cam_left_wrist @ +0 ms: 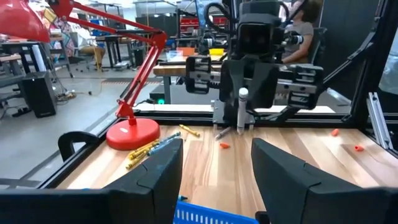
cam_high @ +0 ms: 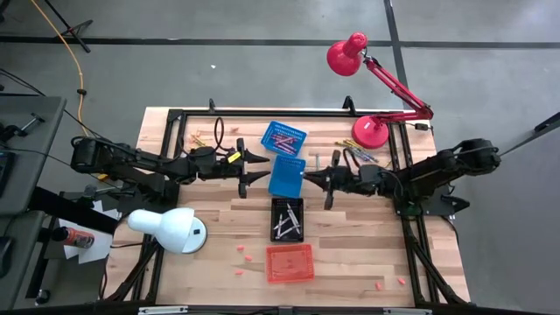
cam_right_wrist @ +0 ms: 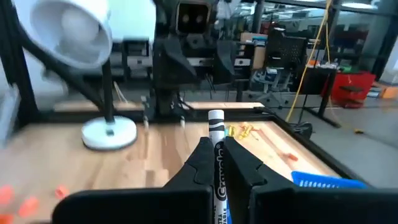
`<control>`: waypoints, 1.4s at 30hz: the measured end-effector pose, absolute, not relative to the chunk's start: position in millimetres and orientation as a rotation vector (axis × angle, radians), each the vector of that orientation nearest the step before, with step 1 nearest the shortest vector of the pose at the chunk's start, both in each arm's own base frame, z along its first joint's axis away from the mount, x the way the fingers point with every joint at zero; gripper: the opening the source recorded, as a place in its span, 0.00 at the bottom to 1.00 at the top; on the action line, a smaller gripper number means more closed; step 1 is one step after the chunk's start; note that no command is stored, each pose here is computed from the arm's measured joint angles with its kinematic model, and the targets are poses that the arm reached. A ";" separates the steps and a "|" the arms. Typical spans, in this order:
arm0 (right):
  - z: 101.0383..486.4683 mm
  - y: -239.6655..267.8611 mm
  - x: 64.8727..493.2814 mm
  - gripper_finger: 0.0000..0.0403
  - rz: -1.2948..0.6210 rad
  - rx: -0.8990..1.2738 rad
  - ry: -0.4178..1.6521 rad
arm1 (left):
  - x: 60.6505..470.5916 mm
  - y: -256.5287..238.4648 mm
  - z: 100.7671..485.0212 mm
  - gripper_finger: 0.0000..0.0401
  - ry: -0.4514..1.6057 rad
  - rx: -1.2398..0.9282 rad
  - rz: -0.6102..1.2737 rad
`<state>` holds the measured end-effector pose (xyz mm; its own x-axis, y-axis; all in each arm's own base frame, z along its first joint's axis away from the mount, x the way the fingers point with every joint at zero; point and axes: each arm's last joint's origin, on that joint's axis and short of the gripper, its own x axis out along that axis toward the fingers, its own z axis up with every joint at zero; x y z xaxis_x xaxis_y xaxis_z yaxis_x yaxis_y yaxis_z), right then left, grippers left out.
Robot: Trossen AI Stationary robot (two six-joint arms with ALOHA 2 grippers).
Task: Sort crayons
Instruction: Put the white crayon into the black bin
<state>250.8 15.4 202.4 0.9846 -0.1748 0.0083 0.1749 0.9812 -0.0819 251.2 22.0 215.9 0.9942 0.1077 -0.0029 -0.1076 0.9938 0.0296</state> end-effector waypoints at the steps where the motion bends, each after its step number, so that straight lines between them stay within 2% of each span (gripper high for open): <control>1: 205.0 15.8 254.1 0.00 -0.170 -0.115 0.016 | 251.2 22.0 215.9 0.44 0.004 0.029 0.108; 6: 219.1 17.6 268.5 0.00 -0.148 -0.175 0.089 | 251.2 22.0 215.9 0.44 0.004 0.029 0.108; 12: 223.2 21.4 270.5 0.00 -0.022 -0.172 0.064 | 251.2 21.9 215.8 0.44 0.005 0.030 0.108; 22: 222.4 29.9 270.1 0.00 0.247 -0.042 0.060 | 251.1 21.8 214.2 0.44 0.021 0.029 0.107; 29: 220.6 36.6 269.2 0.00 0.271 -0.035 0.081 | 251.1 21.8 214.1 0.44 0.022 0.029 0.107; 33: 211.4 43.3 274.1 0.00 0.273 0.045 0.122 | 251.1 21.8 214.2 0.44 0.021 0.029 0.107; 38: 196.5 54.7 302.6 0.00 0.215 0.163 0.197 | 251.1 21.8 214.0 0.44 0.024 0.058 0.106; 42: 180.5 63.9 331.7 0.00 0.101 0.359 0.277 | 251.1 21.8 214.0 0.44 0.024 0.062 0.106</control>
